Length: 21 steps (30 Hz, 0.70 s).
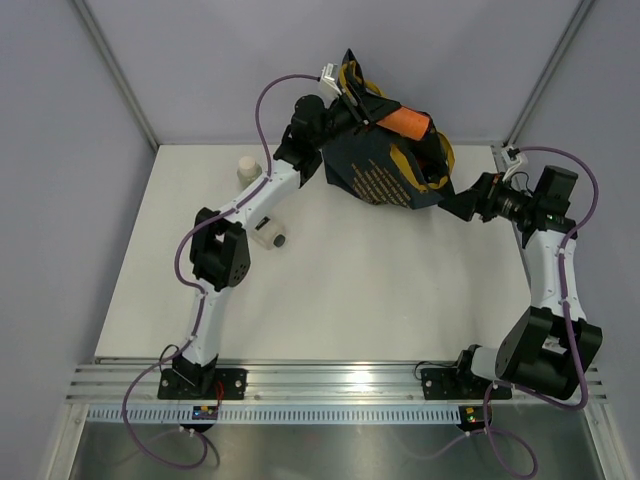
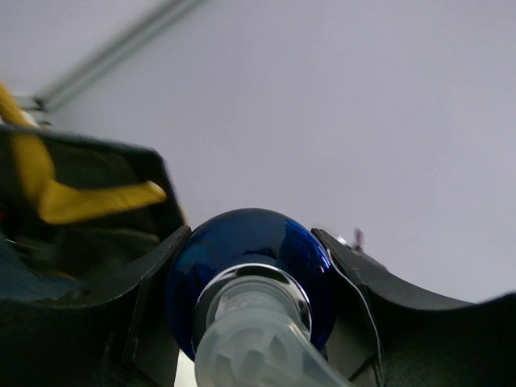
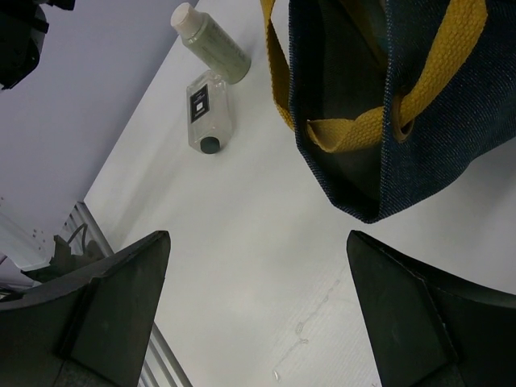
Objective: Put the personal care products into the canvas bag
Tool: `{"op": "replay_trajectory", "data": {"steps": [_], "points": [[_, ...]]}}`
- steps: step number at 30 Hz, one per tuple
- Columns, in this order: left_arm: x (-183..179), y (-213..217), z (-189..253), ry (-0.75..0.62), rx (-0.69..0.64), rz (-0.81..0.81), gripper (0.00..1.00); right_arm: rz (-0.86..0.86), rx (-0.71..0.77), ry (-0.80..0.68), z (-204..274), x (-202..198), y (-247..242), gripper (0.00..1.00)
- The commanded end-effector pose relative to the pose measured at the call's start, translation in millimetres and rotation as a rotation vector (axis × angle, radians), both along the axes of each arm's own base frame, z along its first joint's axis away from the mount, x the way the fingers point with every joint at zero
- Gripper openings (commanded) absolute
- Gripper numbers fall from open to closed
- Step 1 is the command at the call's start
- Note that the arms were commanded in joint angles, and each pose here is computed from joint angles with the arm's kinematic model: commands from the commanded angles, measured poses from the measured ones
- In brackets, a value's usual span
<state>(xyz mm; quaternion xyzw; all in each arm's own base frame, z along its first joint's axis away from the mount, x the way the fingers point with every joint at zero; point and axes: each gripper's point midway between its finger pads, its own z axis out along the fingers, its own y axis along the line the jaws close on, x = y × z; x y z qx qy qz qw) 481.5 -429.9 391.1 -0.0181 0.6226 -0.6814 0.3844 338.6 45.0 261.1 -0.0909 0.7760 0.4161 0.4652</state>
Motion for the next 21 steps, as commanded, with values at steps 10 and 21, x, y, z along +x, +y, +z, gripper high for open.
{"op": "replay_trajectory", "data": {"steps": [10,21], "points": [[65.6,46.5,-26.1,-0.166,0.434,0.428,0.0,0.03,-0.009,-0.067,5.2,-8.4,3.3,1.0],[113.6,56.6,-68.4,-0.225,0.633,0.737,0.0,0.051,-0.011,-0.069,2.7,-10.2,4.6,0.99]]}}
